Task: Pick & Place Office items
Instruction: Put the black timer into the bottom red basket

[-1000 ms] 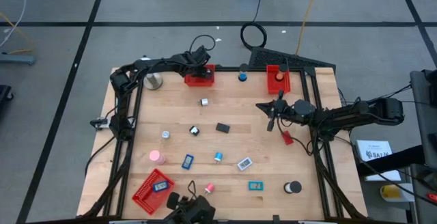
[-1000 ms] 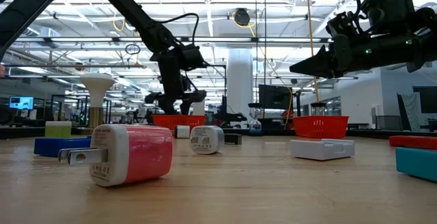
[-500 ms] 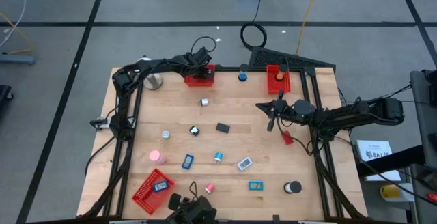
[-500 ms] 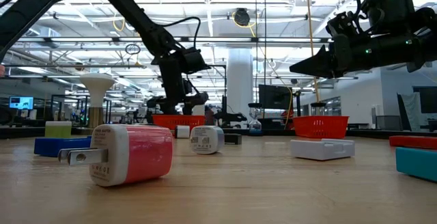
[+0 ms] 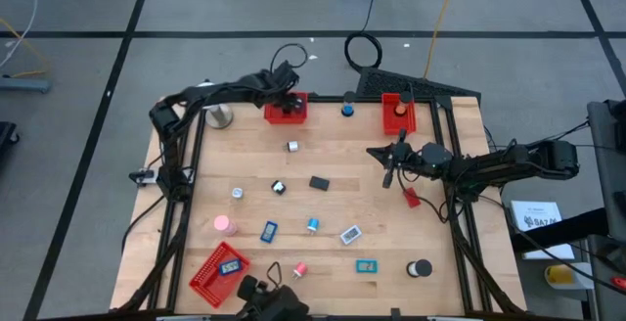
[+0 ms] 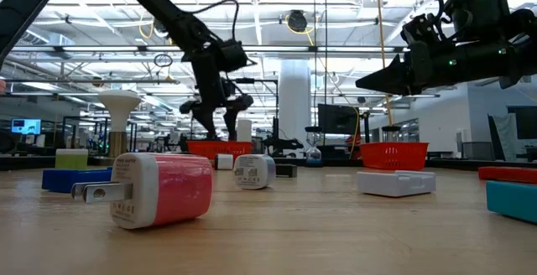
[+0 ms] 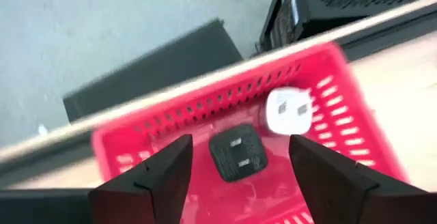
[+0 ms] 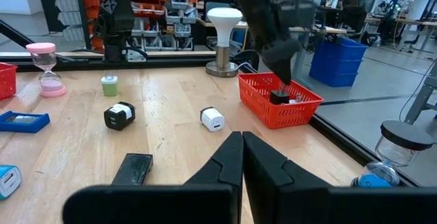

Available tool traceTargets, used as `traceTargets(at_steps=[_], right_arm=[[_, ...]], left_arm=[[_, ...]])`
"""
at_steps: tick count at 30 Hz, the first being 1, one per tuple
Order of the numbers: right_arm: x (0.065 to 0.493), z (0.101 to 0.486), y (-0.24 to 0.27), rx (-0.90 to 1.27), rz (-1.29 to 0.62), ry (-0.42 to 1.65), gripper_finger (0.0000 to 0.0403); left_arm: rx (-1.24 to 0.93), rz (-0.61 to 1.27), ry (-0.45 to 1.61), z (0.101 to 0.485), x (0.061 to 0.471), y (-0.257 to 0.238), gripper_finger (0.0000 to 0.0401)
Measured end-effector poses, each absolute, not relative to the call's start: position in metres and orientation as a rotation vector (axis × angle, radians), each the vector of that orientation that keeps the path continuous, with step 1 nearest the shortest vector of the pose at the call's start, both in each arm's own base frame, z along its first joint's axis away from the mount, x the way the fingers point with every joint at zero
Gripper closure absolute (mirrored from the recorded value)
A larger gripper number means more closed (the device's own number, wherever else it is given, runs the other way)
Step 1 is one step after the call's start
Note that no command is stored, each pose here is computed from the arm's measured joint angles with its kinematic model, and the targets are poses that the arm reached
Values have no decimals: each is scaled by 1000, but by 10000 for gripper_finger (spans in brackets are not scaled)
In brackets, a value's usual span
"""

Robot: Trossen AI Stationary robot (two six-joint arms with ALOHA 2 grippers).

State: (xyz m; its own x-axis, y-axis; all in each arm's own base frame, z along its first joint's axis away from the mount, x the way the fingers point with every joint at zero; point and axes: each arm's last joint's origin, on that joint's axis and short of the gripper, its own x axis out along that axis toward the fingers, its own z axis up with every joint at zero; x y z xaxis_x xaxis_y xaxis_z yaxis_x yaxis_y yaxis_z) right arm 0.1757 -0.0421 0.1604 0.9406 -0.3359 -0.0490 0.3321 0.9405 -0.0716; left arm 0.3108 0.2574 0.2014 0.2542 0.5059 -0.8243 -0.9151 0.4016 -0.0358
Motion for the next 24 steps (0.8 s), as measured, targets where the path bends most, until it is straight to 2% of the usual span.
traceTargets(at_steps=[4,8,13,17,21,24], right_arm=[[176,160,-42,-62,-340,61,403],[176,159,-42,-61,-338,72,403],[175,157,-42,-29,-340,89,403],[175,157,-42,53,-342,80,403],[176,159,-42,166,-346,31,403],[176,159,-42,172,-346,30,400]], left_arm=[[-470,959,813,224,315,239,183],[-322,831,711,232,323,204,233],[-157,558,482,221,323,151,297],[-75,381,303,208,320,118,333],[-88,296,209,200,318,98,356],[-81,260,203,193,316,86,369]])
